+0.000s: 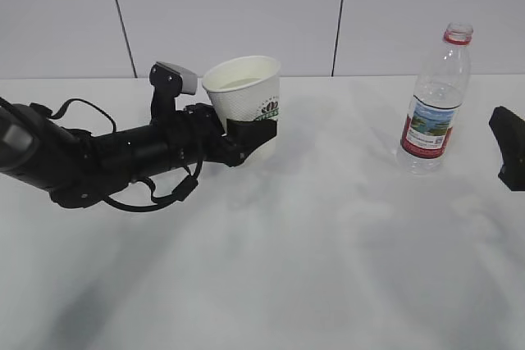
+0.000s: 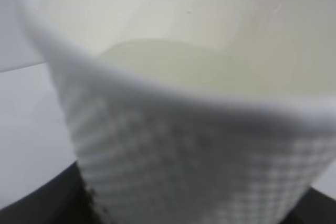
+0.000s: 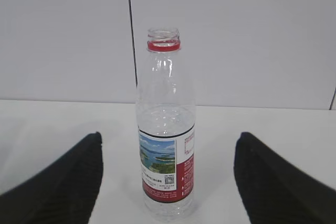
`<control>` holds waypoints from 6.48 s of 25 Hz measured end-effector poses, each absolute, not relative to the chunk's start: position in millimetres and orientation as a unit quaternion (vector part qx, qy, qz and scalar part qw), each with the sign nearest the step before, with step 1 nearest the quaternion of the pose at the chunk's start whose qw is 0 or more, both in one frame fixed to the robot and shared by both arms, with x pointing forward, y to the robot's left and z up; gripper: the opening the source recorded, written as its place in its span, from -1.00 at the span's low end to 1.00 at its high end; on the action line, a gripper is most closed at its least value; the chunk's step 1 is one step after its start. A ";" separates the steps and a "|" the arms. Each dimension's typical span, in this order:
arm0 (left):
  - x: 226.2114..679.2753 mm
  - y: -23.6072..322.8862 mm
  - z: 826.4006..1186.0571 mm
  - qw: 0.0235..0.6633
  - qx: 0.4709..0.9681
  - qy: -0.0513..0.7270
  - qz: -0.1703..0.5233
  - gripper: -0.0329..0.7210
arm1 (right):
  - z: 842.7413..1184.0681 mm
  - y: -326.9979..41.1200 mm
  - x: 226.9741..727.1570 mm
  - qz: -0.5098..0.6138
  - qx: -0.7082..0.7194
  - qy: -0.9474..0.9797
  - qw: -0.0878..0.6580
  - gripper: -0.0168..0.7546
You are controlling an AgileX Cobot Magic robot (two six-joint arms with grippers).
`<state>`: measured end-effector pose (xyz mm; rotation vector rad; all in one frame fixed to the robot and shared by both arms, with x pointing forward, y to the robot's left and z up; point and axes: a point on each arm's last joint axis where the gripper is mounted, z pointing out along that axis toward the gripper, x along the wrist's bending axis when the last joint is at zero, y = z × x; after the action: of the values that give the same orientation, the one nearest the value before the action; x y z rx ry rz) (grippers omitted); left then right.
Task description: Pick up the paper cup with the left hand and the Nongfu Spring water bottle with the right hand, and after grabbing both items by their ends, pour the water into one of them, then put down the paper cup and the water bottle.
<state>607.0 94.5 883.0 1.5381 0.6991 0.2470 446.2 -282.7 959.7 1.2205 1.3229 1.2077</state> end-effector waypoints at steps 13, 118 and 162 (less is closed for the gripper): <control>611.6 124.6 875.6 0.648 0.676 0.332 0.119 0.42 | 959.7 -282.7 446.2 0.492 0.498 0.539 0.468 0.56; 654.0 225.5 844.5 0.561 0.527 0.518 0.373 0.41 | 959.0 -281.8 445.7 0.492 0.494 0.545 0.465 0.56; 628.4 229.7 824.5 0.529 0.552 0.542 0.349 0.70 | 959.0 -281.6 445.7 0.492 0.494 0.545 0.465 0.56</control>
<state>628.4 229.7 824.5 1.3180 1.2955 0.8346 445.7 -281.6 959.0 1.2128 1.3388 1.2092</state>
